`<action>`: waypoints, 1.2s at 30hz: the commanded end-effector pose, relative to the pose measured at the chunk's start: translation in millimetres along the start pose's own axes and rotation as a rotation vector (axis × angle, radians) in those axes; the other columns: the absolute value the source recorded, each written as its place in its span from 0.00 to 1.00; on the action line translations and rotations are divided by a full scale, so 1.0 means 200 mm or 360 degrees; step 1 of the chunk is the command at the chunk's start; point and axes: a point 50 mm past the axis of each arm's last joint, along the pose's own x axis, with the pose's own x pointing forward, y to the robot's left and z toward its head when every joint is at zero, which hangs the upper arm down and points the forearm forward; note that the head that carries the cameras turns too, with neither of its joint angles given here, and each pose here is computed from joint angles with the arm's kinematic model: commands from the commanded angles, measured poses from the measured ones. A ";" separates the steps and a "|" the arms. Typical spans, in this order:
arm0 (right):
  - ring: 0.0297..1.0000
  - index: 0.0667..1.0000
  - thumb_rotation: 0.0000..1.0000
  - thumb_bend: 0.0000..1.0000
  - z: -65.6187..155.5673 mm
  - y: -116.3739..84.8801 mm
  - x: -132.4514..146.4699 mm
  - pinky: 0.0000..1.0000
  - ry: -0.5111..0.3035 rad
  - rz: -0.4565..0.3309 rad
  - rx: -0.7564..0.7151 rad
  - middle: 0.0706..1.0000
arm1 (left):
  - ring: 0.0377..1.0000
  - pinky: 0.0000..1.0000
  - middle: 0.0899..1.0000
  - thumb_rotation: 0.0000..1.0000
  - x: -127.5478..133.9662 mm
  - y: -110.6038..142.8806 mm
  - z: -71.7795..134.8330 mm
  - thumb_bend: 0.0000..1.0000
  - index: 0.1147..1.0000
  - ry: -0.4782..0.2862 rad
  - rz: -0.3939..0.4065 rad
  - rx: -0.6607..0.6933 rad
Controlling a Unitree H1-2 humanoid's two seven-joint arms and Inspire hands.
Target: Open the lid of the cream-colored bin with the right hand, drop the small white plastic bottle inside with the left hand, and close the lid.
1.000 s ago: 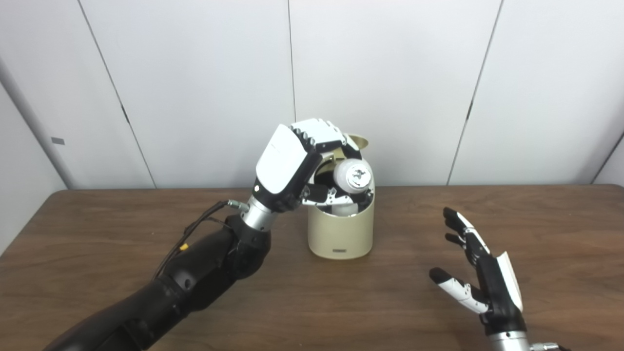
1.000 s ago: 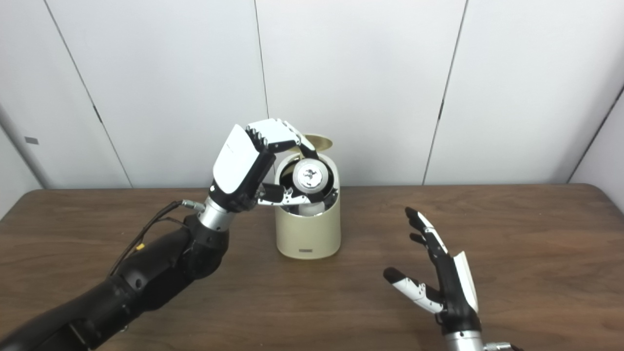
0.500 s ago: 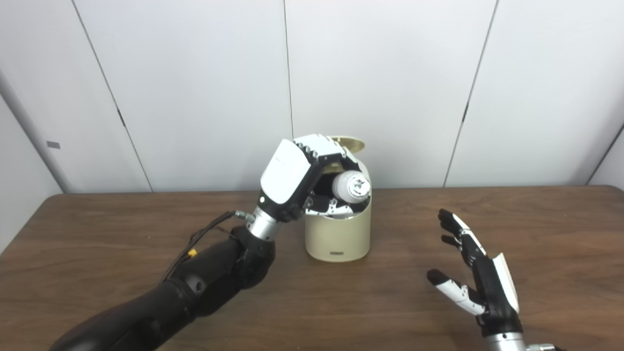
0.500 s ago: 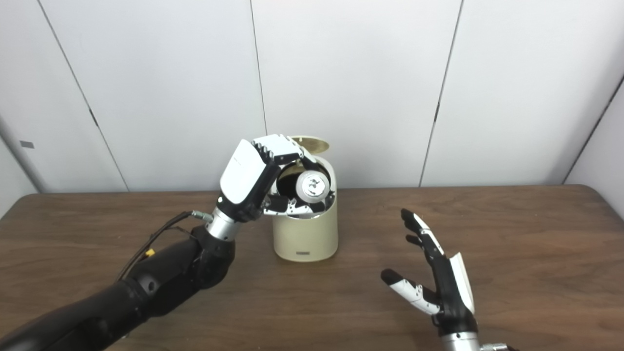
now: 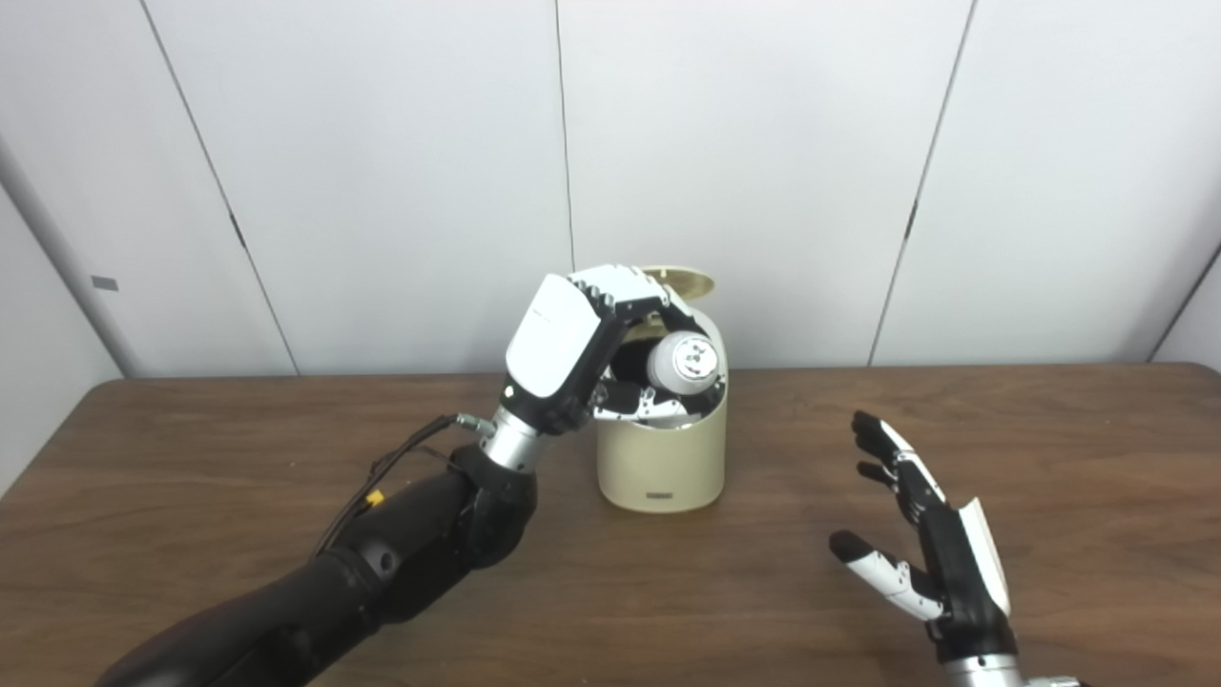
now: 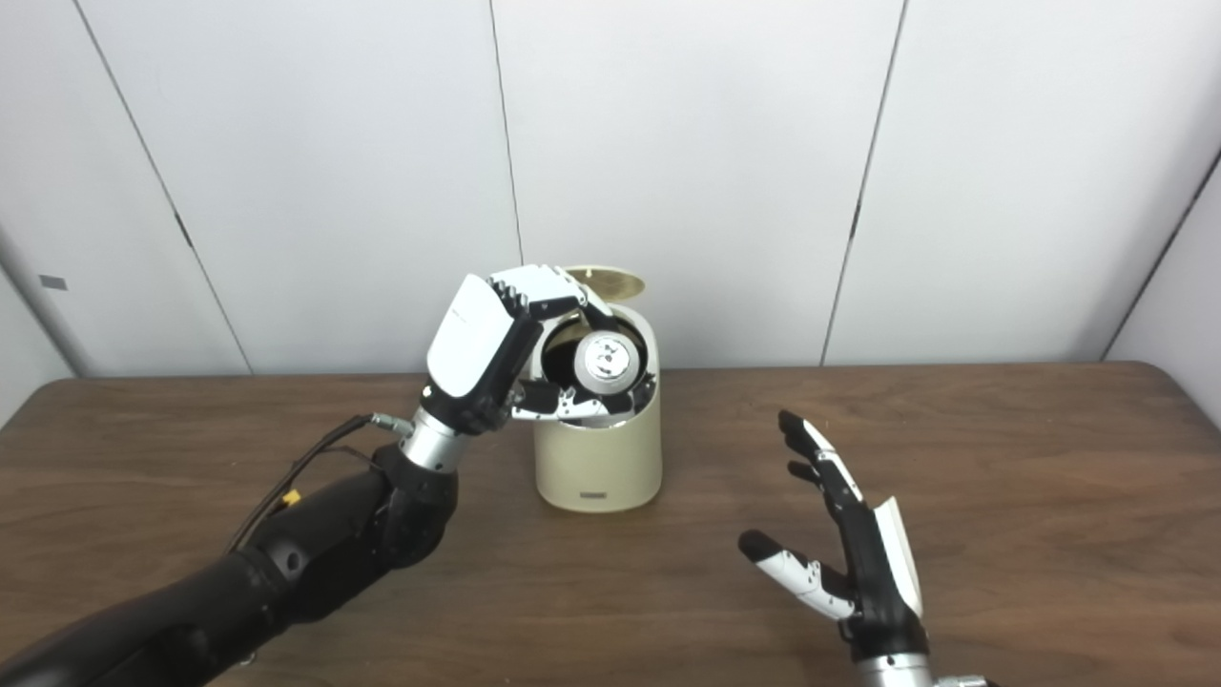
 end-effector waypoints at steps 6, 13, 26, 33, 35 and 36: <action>0.87 0.87 0.77 0.86 -0.01 0.04 -0.08 0.80 0.0027 0.0003 0.0016 0.88 | 0.52 0.50 0.43 0.00 0.10 0.05 -0.02 0.50 0.36 -0.0007 0.0076 -0.0021; 0.87 0.86 0.77 0.85 -0.01 0.03 -0.07 0.80 0.0019 0.0004 0.0000 0.87 | 0.56 0.54 0.46 0.00 0.08 0.05 -0.04 0.51 0.38 0.0071 0.0020 -0.0053; 0.88 0.87 0.76 0.84 -0.01 0.03 -0.08 0.81 0.0013 0.0008 0.0007 0.88 | 0.64 0.63 0.59 0.06 0.08 0.06 -0.04 0.52 0.43 0.0098 -0.0025 -0.0083; 0.88 0.87 0.77 0.86 -0.01 0.04 -0.08 0.82 0.0028 0.0002 0.0024 0.88 | 0.64 0.63 0.59 0.06 0.08 0.07 -0.04 0.52 0.43 0.0109 -0.0033 -0.0096; 0.88 0.87 0.76 0.86 -0.01 0.04 -0.08 0.82 0.0029 0.0002 0.0026 0.88 | 0.64 0.62 0.59 0.06 0.08 0.07 -0.04 0.52 0.43 0.0111 -0.0039 -0.0098; 0.88 0.87 0.76 0.86 -0.01 0.04 -0.08 0.82 0.0027 0.0003 0.0024 0.88 | 0.64 0.63 0.59 0.06 0.08 0.07 -0.04 0.52 0.43 0.0116 -0.0041 -0.0101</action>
